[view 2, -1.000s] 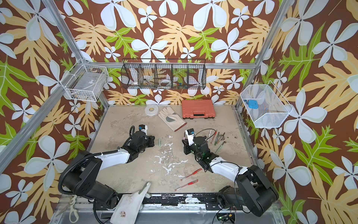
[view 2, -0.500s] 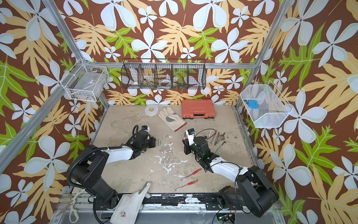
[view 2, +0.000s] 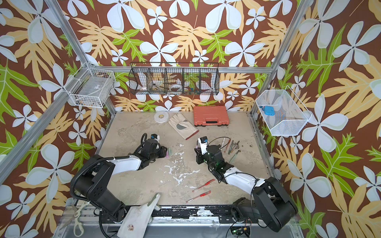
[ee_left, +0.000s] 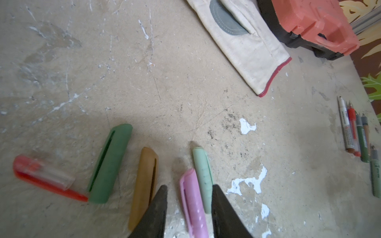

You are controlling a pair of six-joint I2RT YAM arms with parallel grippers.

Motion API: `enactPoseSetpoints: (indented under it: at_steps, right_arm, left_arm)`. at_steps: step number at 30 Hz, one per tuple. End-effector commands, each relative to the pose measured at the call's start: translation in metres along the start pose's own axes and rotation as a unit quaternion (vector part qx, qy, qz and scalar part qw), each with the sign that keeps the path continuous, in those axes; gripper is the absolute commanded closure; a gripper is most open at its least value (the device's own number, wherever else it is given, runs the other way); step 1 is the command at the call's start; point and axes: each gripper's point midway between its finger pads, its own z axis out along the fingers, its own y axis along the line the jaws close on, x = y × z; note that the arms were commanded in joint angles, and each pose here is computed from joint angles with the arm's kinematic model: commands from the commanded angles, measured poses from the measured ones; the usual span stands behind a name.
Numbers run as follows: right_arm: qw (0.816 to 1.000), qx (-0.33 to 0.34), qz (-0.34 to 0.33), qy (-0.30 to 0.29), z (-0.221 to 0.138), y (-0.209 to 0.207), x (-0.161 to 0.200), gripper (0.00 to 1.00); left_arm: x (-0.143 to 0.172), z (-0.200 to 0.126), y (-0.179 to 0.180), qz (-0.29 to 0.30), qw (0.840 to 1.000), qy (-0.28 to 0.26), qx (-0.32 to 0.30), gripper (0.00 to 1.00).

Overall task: Remove pen caps from pens
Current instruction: Place the pen cap at the center of the table, then place the pen at the middle-right of the table.

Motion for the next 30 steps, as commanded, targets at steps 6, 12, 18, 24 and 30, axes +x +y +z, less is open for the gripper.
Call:
enactPoseSetpoints:
  at_steps: [6, 12, 18, 24, 30]
  right_arm:
    - [1.0, 0.017, 0.013, -0.01, -0.003, -0.008, -0.005, 1.0]
    - [0.995, 0.068, 0.073, -0.013, -0.009, -0.044, -0.002, 1.0]
    - [0.98, 0.116, 0.16, -0.004, -0.018, -0.091, 0.013, 1.0]
    - [0.967, 0.166, 0.191, 0.037, -0.022, -0.126, 0.038, 1.0]
    - [0.96, 0.191, 0.195, 0.064, -0.012, -0.138, 0.051, 0.99]
  left_arm:
    - [-0.025, -0.03, -0.023, 0.013, 0.996, -0.063, 0.063, 0.46]
    - [-0.039, -0.066, -0.051, 0.025, 0.98, -0.122, 0.152, 0.42]
    - [-0.047, -0.104, -0.074, 0.045, 0.957, -0.18, 0.224, 0.42]
    - [-0.045, -0.111, -0.084, 0.055, 0.949, -0.186, 0.247, 0.42]
    - [-0.044, -0.117, -0.086, 0.056, 0.945, -0.195, 0.257, 0.42]
